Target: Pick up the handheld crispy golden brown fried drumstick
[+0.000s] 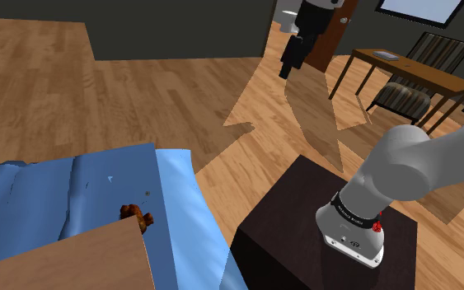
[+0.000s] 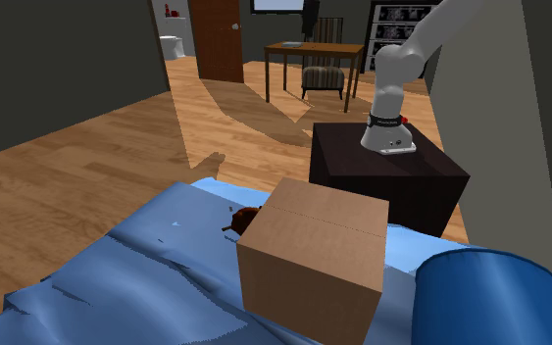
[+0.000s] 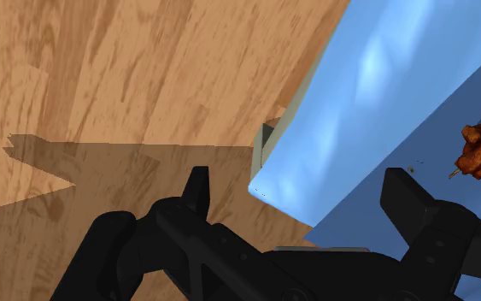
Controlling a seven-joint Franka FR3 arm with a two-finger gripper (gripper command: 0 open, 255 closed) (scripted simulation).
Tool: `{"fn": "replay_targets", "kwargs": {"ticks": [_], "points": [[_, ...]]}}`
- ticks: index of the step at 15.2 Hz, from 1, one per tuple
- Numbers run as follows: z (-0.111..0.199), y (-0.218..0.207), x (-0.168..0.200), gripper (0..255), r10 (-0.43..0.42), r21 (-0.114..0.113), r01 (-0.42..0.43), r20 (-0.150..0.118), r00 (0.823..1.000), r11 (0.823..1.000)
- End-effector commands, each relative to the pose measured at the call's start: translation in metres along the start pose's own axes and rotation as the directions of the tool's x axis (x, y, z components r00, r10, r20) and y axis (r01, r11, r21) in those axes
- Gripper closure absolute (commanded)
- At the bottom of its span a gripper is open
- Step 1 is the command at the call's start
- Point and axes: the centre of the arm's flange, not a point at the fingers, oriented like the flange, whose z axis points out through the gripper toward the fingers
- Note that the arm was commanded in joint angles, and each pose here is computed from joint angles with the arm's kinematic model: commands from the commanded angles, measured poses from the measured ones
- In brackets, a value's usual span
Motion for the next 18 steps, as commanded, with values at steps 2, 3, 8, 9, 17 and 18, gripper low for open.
{"fn": "replay_targets", "kwargs": {"ticks": [2,3,8,9,17,18], "points": [[0.008,-0.009,0.006,0,0.001,0.000,-0.001,0.006,1.000,1.000],[0.016,-0.019,0.012,0,0.002,0.000,-0.002,0.013,1.000,1.000],[0.057,-0.065,0.040,0,0.006,-0.001,-0.006,0.045,0.999,1.000],[0.065,-0.074,0.046,0,0.007,-0.002,-0.007,0.051,0.999,1.000],[0.133,-0.148,0.089,0,0.013,-0.004,-0.013,0.102,0.995,1.000],[0.142,-0.157,0.094,0,0.014,-0.004,-0.014,0.108,0.994,1.000]]}}
